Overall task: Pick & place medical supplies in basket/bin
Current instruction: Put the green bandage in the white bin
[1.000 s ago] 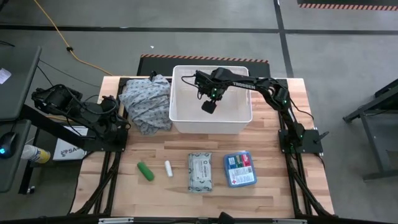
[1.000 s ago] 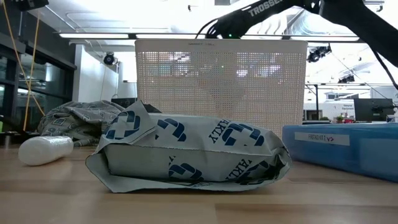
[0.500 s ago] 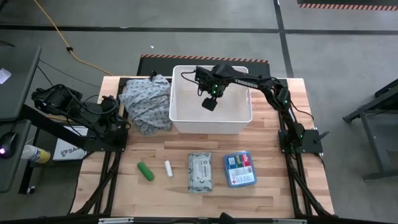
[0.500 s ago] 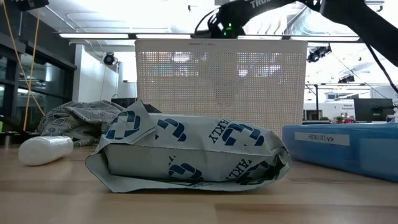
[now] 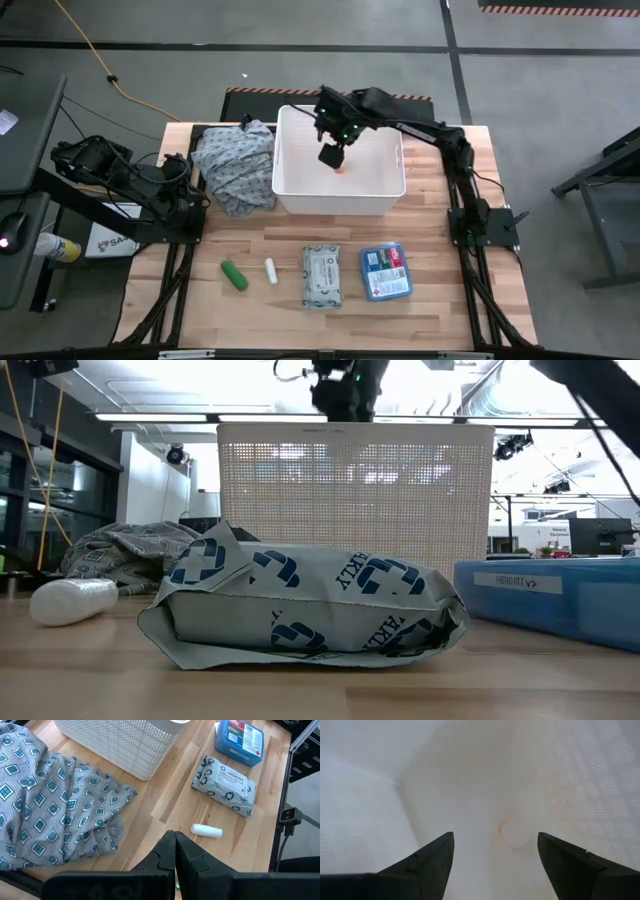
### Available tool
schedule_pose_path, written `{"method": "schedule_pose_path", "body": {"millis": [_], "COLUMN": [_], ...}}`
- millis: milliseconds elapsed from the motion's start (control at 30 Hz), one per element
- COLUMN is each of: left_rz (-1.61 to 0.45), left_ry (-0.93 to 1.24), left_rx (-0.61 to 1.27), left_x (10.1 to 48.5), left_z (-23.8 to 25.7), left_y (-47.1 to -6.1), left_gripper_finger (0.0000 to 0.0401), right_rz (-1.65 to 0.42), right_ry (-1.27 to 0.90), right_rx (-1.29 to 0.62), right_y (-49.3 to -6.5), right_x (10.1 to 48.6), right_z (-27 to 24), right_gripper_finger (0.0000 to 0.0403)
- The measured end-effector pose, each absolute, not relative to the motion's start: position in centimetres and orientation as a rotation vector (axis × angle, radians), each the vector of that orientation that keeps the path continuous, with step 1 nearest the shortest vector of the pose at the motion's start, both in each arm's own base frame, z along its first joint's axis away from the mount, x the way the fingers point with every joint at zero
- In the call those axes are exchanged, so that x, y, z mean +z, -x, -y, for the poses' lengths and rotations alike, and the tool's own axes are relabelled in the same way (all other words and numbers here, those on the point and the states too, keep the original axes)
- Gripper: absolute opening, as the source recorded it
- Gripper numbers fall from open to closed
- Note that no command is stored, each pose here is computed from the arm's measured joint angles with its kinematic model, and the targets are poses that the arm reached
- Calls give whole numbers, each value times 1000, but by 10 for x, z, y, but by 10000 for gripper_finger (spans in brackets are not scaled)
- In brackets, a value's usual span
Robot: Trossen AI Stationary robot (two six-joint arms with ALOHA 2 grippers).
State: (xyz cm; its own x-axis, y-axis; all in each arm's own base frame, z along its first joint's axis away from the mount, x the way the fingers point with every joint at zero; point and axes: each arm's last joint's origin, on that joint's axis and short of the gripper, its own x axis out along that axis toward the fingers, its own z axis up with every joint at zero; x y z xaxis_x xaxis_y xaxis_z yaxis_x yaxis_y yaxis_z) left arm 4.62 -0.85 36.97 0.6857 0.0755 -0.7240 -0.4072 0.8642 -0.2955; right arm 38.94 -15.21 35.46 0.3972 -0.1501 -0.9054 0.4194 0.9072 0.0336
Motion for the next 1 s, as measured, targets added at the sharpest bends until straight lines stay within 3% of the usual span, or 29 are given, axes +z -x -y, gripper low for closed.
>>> {"method": "schedule_pose_path", "body": {"millis": [467, 1000], "left_rz": [-773, -721], "left_ry": [464, 506], "left_rx": [281, 241], "left_x": [370, 374], "left_z": [9, 11], "left_y": [-46, -51], "left_gripper_finger": [40, 40], "right_rz": [-933, -869], "right_ry": [-215, -251], "right_rx": [-261, -121], "right_y": [-375, -381], "right_x": [408, 418], "right_z": [79, -21], "right_gripper_finger": [277, 277]}}
